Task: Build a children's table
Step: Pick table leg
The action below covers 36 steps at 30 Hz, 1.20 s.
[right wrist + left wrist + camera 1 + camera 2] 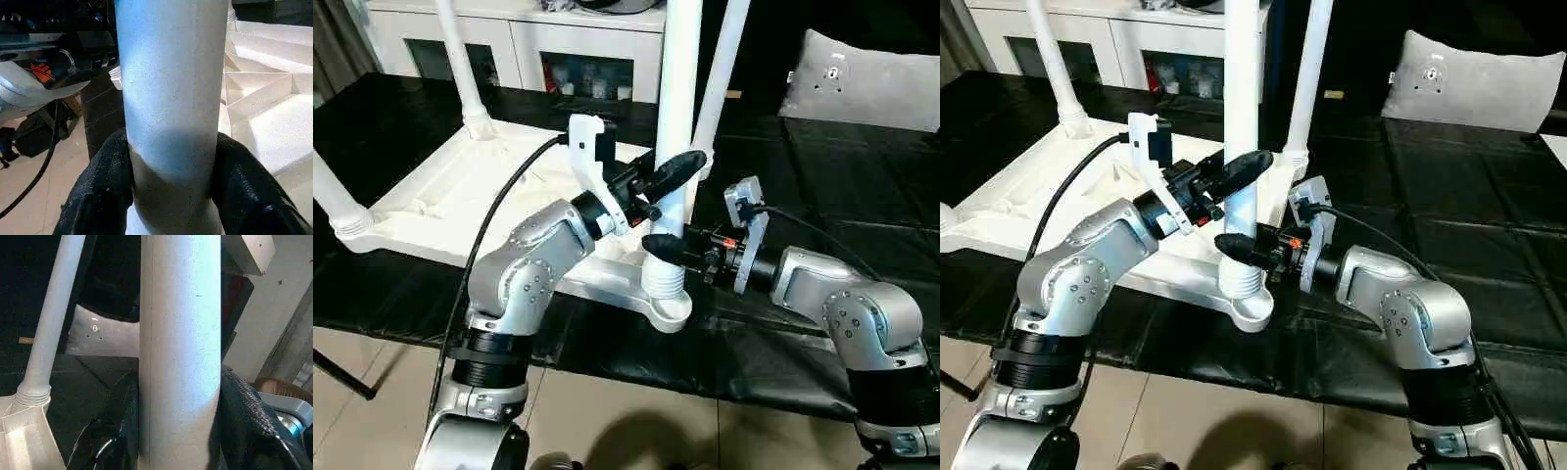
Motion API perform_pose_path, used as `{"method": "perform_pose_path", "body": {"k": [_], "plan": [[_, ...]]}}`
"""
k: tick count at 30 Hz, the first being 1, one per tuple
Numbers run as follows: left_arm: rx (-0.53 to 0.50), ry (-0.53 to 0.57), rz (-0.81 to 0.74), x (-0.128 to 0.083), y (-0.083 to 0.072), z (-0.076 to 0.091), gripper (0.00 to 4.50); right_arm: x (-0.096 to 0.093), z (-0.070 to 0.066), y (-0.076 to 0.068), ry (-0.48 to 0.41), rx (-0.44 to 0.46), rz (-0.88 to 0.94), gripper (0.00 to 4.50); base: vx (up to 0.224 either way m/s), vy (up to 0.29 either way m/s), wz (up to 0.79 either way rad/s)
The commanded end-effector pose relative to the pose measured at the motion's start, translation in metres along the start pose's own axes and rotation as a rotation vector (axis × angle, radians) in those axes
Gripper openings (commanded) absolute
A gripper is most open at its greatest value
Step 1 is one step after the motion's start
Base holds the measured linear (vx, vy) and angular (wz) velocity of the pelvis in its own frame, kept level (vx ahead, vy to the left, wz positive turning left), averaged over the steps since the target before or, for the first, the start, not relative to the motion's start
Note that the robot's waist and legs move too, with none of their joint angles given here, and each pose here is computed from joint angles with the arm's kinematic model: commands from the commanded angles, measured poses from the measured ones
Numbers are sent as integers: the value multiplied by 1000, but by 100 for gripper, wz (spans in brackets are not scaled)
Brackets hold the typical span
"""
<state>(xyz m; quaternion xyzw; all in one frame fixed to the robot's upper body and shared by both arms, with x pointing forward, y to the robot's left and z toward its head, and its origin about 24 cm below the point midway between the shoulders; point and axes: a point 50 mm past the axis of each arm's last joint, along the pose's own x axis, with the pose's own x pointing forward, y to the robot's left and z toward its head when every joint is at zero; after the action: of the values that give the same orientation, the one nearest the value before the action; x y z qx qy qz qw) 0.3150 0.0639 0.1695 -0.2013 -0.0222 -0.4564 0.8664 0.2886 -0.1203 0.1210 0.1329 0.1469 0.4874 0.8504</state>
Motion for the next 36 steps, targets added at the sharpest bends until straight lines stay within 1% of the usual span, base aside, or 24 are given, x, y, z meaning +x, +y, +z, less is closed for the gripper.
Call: {"method": "perform_pose_path", "body": {"k": [1,2,3,5,7,9,12,13,14,15,16,17,21,23,27,30,35,36], "plan": [[7,-8,19,1,3,4,185,1,3,-1,2,-44,-2,191,0,0,0],[8,-9,20,1,3,5,185,1,5,-1,-13,-52,1,191,0,0,0],[8,-10,22,1,4,5,185,0,6,0,-27,-54,3,226,0,0,0],[9,-13,26,0,4,7,185,0,10,-1,-67,-42,2,261,0,0,0],[10,-16,25,0,5,8,185,-1,13,-1,-96,-30,10,269,0,0,0],[14,-18,18,0,4,9,185,-3,14,-1,-100,-37,12,287,0,0,0],[24,-3,-24,1,1,10,184,-8,15,-1,-106,-71,36,312,0,0,0],[29,6,-44,1,0,9,184,-11,15,0,-98,-73,60,322,0,0,0],[35,15,-64,1,-2,9,184,-14,14,2,-81,-48,104,331,0,0,0],[39,18,-75,1,-3,9,184,-17,14,3,-74,-44,130,339,0,0,0],[43,24,-97,1,-6,9,184,-20,13,4,-62,-39,168,357,0,0,0],[41,24,-113,1,-8,10,184,-22,13,4,-56,-38,176,357,0,0,0],[32,30,-182,1,-16,11,184,-25,11,-2,-21,-38,173,390,0,0,0],[50,47,-239,0,-22,10,184,-27,8,-3,14,-42,190,394,0,0,0],[51,52,-271,1,-27,9,184,-26,3,-4,57,-50,233,394,0,0,0],[49,51,-286,1,-30,9,184,-24,3,-6,61,-49,234,394,0,0,0],[63,63,-322,1,-36,8,184,-22,2,-5,61,-39,264,394,0,0,0],[73,69,-329,1,-36,7,184,-22,2,-6,59,-33,272,360,0,0,0]]}}
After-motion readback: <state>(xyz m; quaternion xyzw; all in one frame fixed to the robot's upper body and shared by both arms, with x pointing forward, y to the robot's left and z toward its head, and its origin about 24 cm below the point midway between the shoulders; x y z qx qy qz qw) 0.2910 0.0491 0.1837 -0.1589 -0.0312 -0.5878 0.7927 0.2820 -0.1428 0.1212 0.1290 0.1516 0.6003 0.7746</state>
